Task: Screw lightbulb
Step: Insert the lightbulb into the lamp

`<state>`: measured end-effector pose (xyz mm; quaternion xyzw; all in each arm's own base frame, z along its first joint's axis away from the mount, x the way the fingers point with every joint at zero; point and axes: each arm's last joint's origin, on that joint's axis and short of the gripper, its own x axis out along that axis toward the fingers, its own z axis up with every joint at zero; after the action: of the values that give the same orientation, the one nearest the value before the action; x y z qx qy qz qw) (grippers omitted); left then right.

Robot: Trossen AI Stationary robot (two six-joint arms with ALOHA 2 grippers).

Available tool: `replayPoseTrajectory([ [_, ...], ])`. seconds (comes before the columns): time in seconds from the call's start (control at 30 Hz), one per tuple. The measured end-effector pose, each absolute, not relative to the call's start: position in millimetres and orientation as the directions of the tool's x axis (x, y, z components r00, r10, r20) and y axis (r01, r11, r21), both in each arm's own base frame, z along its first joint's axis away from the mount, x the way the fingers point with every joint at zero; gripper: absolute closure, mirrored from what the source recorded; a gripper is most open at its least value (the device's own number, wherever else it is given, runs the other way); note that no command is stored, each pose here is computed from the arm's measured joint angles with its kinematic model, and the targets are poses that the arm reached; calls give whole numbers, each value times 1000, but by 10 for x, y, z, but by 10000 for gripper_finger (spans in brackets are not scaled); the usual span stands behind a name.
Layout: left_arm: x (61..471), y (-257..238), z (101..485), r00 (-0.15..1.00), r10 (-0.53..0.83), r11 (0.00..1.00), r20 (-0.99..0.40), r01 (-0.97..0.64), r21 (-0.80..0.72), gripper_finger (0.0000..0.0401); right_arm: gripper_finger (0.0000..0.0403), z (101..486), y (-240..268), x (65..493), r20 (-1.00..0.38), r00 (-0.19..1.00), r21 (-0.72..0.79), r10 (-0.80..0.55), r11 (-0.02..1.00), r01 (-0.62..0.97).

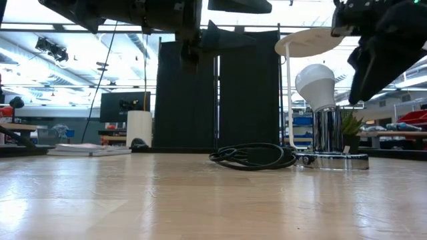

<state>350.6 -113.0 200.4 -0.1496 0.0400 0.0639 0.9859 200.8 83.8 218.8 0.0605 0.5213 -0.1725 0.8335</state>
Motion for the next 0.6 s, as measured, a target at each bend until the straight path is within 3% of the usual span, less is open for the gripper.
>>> replayPoseTrajectory([
  [0.23, 3515, -1087, 2003, 983, 158, 941, -97, -179, -287, 125, 87, 2443, 836, 2006, -907, 356, -129, -225, 953, 274],
  [0.37, 3529, -1011, 2004, 968, 234, 933, -94, -251, -259, 125, 87, 2576, 856, 2036, -899, 383, -172, -212, 976, 137],
  [0.6, 3530, -1000, 1957, 968, 210, 942, -139, -238, -237, 125, 87, 2739, 838, 2073, -889, 406, -268, -211, 959, -90],
])
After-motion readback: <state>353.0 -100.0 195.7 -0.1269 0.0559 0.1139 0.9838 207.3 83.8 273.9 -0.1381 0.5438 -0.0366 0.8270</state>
